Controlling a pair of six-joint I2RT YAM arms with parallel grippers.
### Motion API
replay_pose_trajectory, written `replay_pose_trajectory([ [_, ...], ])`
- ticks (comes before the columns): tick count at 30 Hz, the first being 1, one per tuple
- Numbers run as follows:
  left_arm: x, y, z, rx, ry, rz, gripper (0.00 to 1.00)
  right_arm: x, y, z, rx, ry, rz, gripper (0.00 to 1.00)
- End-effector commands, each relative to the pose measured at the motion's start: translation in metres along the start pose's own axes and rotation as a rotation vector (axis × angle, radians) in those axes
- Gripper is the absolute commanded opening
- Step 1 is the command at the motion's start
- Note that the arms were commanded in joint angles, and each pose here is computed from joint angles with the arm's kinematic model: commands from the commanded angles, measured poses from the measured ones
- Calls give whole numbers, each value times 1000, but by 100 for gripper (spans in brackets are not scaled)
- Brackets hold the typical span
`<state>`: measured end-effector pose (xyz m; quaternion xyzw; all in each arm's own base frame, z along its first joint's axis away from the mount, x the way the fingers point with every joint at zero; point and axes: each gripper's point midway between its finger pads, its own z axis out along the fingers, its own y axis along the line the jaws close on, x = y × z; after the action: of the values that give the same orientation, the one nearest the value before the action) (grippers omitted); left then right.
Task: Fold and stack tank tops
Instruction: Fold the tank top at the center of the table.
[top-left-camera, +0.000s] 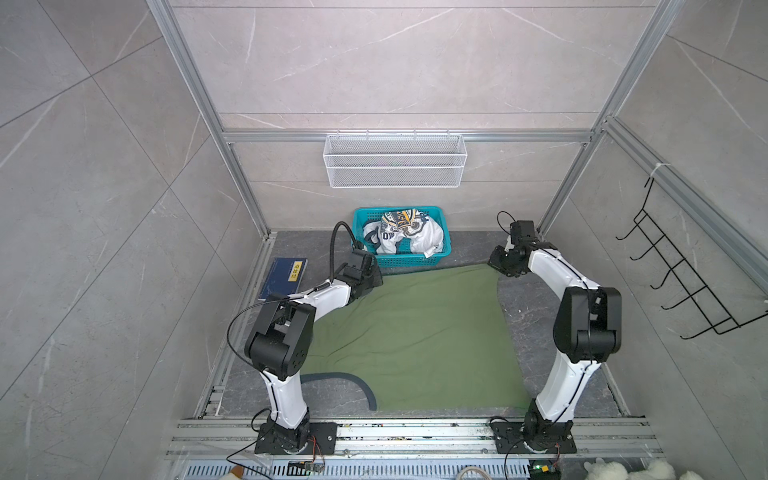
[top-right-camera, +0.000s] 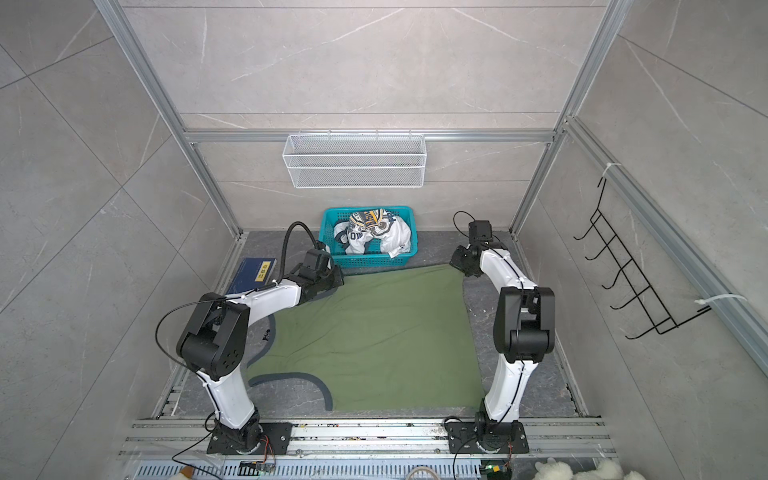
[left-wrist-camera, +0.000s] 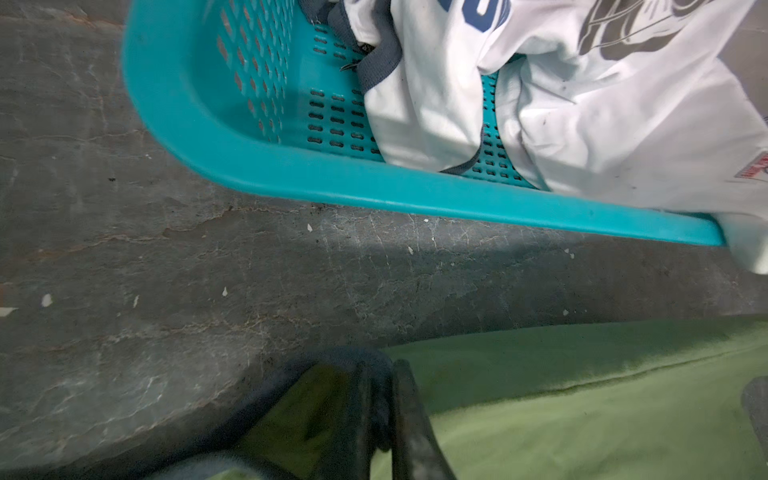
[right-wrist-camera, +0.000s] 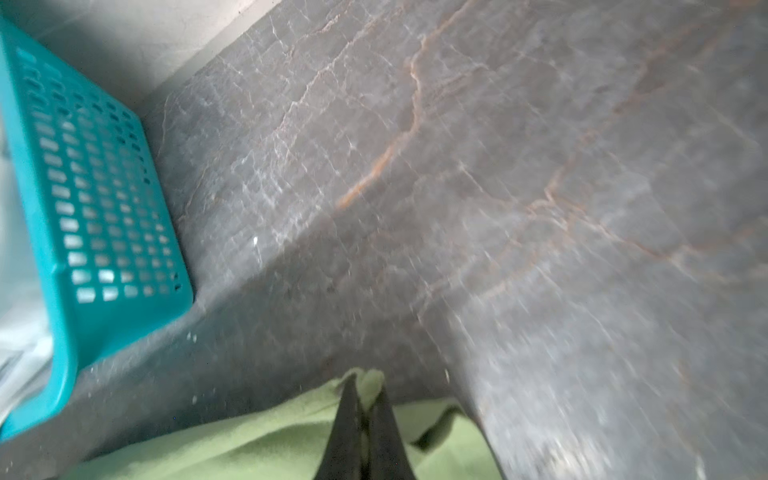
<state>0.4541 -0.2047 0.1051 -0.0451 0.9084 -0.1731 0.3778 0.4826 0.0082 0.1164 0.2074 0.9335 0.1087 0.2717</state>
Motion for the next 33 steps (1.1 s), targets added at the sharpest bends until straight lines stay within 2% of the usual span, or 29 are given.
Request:
replay_pose_trajectory([
  [1,-16,-9,-25,41,-69,35,0,22,-6,-7,-18,-3,-5,1],
  [13,46,-1,-74,75,-26,20,0,80,-34,-54,-15,-30,-7,2],
  [25,99,13,-91,57,23,5,0,129,-56,-59,-11,7,28,2],
  [33,120,15,-97,51,41,5,0,142,-70,-66,27,2,35,1],
])
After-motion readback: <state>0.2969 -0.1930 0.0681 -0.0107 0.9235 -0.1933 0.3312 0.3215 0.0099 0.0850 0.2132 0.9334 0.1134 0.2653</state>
